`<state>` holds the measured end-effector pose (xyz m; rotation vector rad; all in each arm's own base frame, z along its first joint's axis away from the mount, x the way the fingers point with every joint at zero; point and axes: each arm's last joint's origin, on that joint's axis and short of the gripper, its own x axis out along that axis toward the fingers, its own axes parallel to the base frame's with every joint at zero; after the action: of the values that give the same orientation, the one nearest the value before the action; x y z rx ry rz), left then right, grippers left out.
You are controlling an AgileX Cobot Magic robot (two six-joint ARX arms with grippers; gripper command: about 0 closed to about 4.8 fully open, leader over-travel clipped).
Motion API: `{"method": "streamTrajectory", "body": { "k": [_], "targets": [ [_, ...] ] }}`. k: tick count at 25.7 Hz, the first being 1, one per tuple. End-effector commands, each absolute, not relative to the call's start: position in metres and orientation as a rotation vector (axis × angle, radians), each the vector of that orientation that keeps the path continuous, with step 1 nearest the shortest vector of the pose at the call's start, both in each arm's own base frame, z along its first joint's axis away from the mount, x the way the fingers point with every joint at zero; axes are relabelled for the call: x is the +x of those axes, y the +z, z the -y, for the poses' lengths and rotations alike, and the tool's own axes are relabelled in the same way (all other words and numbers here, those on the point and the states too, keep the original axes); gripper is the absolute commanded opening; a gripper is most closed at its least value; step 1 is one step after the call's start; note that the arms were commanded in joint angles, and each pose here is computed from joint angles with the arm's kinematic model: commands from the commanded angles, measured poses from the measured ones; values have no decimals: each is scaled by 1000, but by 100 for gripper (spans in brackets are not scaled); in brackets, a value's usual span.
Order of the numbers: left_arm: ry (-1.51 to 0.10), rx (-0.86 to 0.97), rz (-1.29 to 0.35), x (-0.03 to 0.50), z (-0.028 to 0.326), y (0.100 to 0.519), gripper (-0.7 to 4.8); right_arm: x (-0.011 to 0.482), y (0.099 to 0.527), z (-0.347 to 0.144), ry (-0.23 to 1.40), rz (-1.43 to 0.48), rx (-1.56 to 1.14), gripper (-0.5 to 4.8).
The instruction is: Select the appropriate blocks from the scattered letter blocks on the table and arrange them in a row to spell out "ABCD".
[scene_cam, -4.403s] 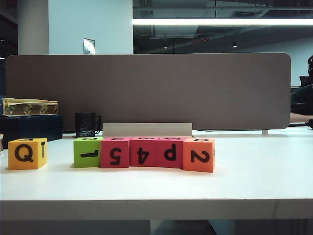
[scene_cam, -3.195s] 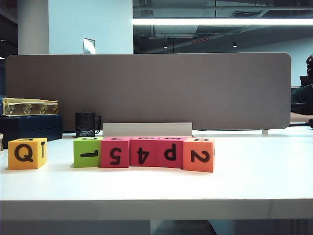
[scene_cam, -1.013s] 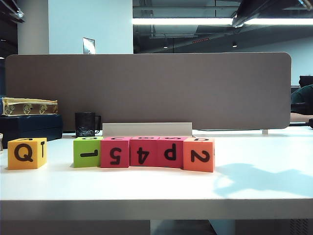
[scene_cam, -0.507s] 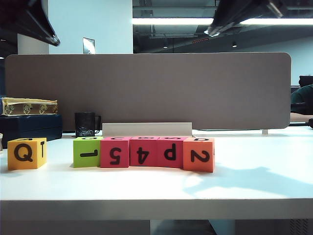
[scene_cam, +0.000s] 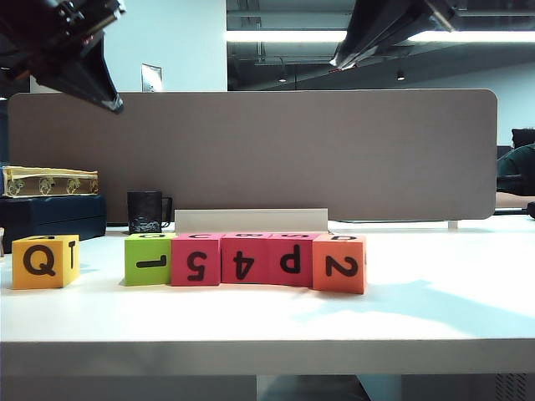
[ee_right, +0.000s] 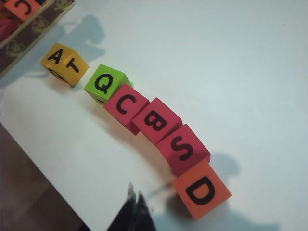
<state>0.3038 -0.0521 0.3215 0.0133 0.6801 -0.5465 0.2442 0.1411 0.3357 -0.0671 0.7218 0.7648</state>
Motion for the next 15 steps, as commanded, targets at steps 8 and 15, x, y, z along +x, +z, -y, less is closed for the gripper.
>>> {"method": "streamTrajectory", "body": {
  "k": [8, 15],
  "targets": [
    [-564, 71, -796, 331, 58, 332, -5, 245, 335, -160, 778, -702, -144, -2],
    [-592, 146, -908, 324, 74, 320, -5, 245, 335, -160, 773, -702, -147, -2]
  ]
}}
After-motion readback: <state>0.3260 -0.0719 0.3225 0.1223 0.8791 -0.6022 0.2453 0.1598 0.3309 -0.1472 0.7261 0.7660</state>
